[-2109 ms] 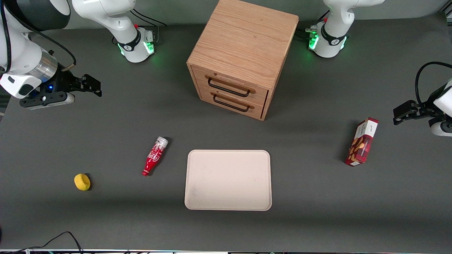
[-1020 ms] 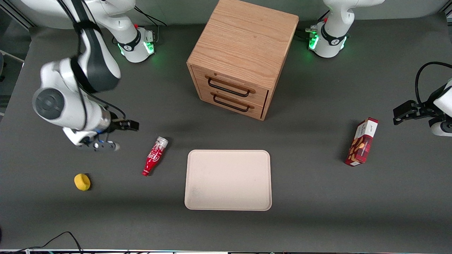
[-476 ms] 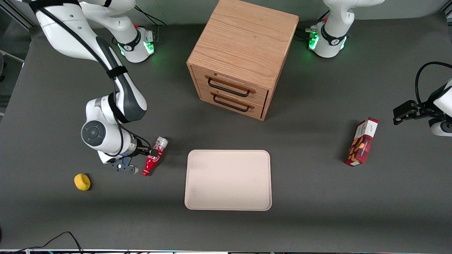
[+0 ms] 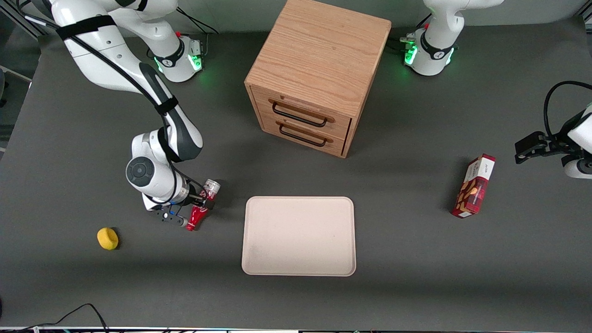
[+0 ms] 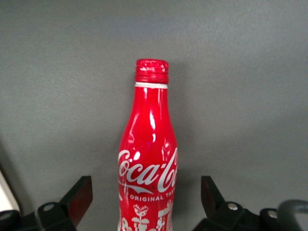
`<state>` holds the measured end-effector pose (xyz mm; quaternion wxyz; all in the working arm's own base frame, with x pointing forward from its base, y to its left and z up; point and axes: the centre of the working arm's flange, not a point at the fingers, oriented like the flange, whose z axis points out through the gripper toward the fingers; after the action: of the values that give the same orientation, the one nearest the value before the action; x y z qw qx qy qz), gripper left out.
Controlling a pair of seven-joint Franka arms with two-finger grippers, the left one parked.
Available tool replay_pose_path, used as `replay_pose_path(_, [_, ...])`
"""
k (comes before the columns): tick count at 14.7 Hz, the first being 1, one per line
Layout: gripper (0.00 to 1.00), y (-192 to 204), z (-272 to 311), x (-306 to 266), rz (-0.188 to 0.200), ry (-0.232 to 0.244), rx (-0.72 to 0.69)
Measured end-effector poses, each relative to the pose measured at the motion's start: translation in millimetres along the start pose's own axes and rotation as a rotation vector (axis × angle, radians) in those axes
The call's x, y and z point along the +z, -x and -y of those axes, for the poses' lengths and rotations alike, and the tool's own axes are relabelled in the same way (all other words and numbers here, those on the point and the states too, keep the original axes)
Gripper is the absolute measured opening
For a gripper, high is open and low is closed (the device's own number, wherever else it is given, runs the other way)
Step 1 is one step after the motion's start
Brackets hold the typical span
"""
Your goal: Place coke bottle on tray
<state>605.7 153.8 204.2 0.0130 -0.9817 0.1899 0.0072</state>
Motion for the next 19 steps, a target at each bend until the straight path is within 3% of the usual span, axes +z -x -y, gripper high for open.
replay_pose_path(2, [1.00, 4.5, 2.8, 6.5, 0.002, 0.001, 0.000])
replay_pose_path(3, [0.95, 5.8, 4.5, 9.0, -0.001, -0.001, -0.002])
replay_pose_path(7, [0.54, 7.3, 5.3, 14.4, 0.002, 0.001, -0.001])
replay_pose_path(11, [0.54, 7.2, 4.7, 12.6, 0.008, 0.006, 0.018])
replay_pose_path(13, [0.54, 5.9, 1.9, -0.7, 0.039, 0.032, 0.032])
replay_pose_path(17, [0.54, -1.3, -6.5, -92.3, 0.050, 0.044, 0.022])
replay_pose_path(19, [0.54, 0.6, -15.5, -150.1, 0.076, 0.062, 0.003])
